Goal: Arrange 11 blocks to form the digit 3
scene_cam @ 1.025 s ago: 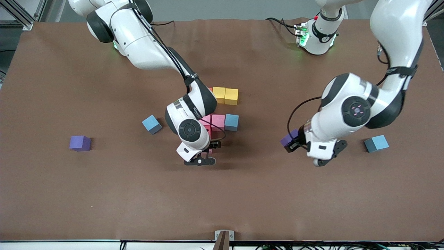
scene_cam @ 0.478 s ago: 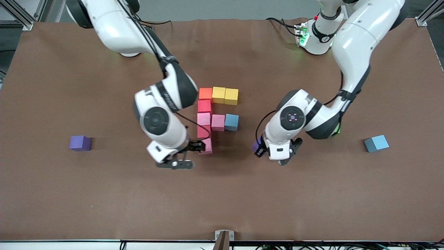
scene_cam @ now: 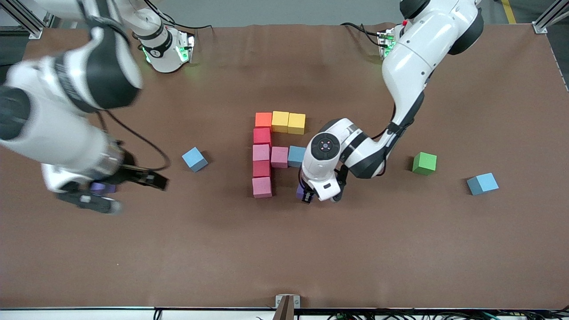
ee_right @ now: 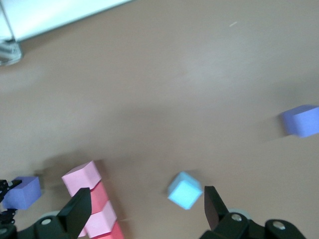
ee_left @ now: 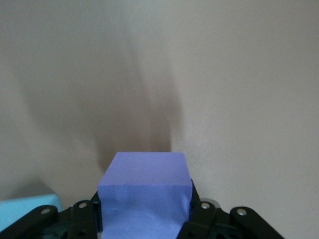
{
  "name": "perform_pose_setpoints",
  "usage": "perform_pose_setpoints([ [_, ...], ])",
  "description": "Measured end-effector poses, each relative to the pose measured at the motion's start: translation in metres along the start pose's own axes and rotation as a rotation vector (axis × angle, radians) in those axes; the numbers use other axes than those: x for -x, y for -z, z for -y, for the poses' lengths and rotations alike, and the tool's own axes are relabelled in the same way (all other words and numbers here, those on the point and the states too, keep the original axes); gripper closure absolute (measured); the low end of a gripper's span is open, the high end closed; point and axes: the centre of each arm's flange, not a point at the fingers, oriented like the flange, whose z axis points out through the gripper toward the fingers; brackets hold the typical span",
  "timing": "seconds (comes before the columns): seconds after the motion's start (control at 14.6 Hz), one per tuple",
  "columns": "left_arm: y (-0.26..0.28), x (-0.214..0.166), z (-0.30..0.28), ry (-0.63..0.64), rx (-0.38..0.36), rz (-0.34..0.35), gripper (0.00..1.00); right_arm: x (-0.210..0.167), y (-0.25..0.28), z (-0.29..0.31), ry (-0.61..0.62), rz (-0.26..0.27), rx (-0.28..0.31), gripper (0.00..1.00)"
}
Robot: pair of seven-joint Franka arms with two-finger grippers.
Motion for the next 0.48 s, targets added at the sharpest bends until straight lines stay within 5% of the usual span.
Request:
perform_pose_setpoints([
  [0.48, -0.015, 0.040, 0.002, 0.157, 0.023, 0.038, 0.41, 0.003, 0.081, -0.132, 0.129, -0.077, -0.005, 0.00],
])
